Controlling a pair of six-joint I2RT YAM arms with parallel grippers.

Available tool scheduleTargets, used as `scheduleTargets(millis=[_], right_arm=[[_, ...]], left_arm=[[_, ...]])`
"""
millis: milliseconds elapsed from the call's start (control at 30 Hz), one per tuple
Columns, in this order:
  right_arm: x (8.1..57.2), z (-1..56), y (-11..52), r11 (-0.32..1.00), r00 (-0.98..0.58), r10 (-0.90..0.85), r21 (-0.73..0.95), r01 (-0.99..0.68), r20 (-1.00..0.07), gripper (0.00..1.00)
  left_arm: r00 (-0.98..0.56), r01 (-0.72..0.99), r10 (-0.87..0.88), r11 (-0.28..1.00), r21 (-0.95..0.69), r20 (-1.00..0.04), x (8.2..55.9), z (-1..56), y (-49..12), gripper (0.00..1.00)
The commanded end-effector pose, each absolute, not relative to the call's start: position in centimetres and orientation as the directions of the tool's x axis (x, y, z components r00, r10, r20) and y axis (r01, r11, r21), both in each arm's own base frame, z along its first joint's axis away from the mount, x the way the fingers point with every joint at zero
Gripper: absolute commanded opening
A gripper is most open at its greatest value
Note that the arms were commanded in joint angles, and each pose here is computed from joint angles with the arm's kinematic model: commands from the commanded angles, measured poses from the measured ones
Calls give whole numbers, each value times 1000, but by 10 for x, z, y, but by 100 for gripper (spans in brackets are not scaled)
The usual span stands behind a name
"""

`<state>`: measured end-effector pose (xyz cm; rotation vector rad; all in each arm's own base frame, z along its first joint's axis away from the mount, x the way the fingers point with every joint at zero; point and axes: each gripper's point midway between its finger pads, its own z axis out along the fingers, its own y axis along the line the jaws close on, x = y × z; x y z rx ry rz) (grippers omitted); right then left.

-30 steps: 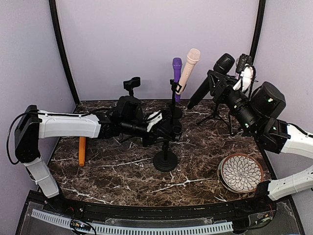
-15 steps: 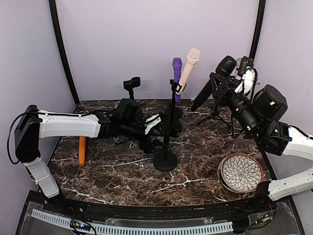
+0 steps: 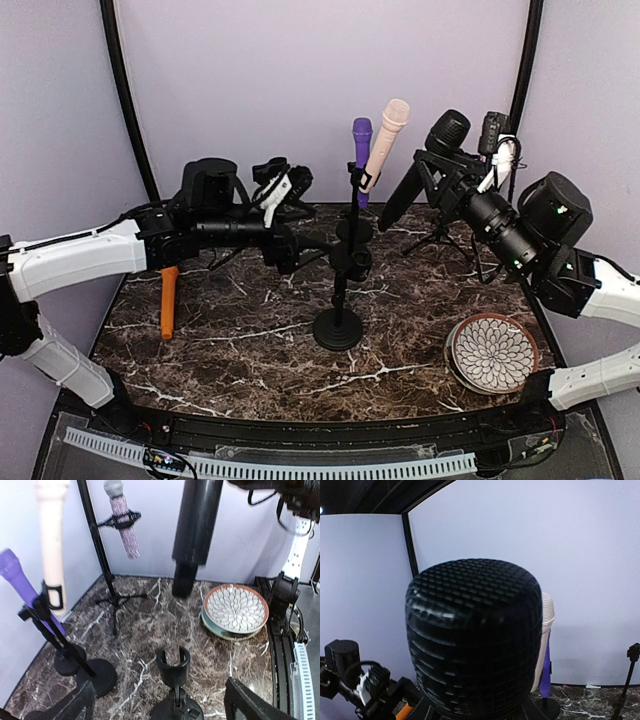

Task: Remove the microphone from the stand
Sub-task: Remove the microphone from the microphone stand, then pass from the right arm to the left

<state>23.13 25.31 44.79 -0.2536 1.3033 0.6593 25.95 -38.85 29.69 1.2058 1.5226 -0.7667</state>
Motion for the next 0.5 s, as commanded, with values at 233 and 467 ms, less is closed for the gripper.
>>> scheduleTargets(millis=[233, 467], right_arm=[[205, 476, 321, 565, 133, 311, 71, -822, -941, 0], [230, 462, 376, 458, 31, 206, 68, -886, -978, 0]], left_arm=[[-136, 910, 100, 406, -84, -986, 235, 371, -346, 93], [-268, 823, -6, 518, -232, -963, 241, 374, -308, 93]])
